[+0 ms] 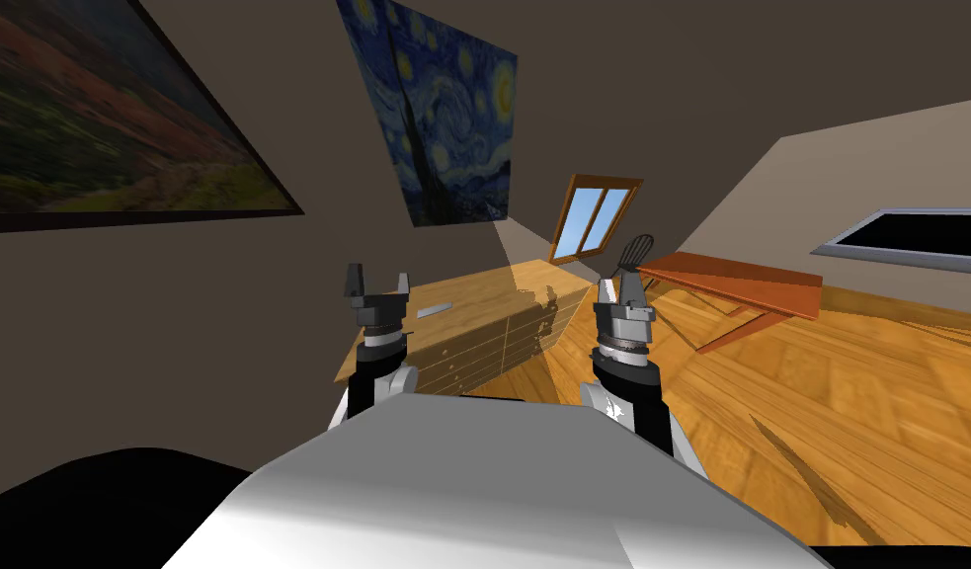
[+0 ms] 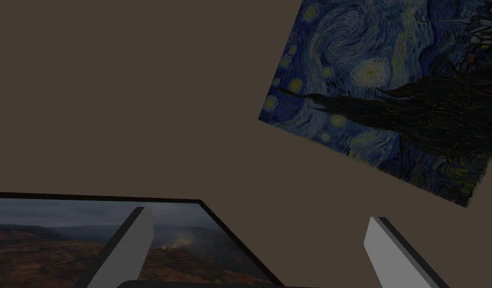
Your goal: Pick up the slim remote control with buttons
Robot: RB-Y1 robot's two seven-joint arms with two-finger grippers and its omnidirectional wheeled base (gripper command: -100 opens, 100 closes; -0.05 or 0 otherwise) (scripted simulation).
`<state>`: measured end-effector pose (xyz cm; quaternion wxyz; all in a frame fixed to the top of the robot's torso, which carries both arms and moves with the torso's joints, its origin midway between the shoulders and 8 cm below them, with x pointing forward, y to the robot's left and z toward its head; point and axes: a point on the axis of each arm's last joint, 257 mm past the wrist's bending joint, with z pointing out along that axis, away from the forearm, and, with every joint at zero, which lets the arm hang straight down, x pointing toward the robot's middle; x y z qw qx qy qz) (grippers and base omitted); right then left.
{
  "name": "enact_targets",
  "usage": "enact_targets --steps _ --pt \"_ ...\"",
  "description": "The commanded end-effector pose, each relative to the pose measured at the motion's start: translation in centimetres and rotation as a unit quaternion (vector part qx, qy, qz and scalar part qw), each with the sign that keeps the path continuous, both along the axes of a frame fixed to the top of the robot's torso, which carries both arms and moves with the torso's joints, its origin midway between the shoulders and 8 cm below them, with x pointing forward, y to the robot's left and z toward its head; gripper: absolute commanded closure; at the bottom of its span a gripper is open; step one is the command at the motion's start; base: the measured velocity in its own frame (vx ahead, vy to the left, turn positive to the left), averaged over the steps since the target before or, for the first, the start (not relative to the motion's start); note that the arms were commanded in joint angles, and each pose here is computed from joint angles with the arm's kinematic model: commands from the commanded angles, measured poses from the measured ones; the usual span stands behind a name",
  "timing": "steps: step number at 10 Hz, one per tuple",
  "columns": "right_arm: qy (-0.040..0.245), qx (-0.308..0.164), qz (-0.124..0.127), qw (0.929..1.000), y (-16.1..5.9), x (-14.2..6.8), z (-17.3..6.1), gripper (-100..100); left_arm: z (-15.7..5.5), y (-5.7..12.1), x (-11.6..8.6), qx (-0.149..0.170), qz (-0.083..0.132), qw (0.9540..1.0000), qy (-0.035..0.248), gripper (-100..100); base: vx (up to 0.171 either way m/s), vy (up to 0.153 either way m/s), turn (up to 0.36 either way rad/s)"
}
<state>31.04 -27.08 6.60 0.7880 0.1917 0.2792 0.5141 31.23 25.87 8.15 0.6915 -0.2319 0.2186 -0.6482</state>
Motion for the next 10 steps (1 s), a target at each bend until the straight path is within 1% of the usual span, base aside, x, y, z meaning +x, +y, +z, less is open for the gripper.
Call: enact_targets --steps 1,4,5,8,9,10 --pt "0.0 0.0 0.0 1.0 0.0 0.0 0.0 0 -0.7 -0.1 1.3 0.0 -0.011 0.9998 0.015 -100 -0.037 -0.009 -0.059" --pt "0.0 0.0 0.0 1.0 0.0 0.0 0.0 0 -2.5 -0.3 4.6 0.0 -0.031 0.9981 0.053 -100 -0.083 -0.012 -0.064" --pt "0.0 0.0 0.0 1.0 0.0 0.0 0.0 0 -2.5 -0.3 4.6 0.0 -0.031 0.9981 0.052 -100 -0.04 -0.007 -0.015" --pt "0.0 0.0 0.0 1.0 0.0 0.0 0.0 0 -4.7 -0.3 8.7 0.003 -0.053 0.9933 0.102 -100 -0.056 -0.012 -0.072" --pt "0.0 0.0 0.0 1.0 0.0 0.0 0.0 0 -5.2 -0.3 9.4 0.002 -0.053 0.9922 0.112 -100 -0.05 -0.012 -0.033" --pt "0.0 0.0 0.0 1.0 0.0 0.0 0.0 0 -6.1 -0.2 10.9 0.004 -0.059 0.9896 0.131 -100 -0.04 -0.018 -0.049"
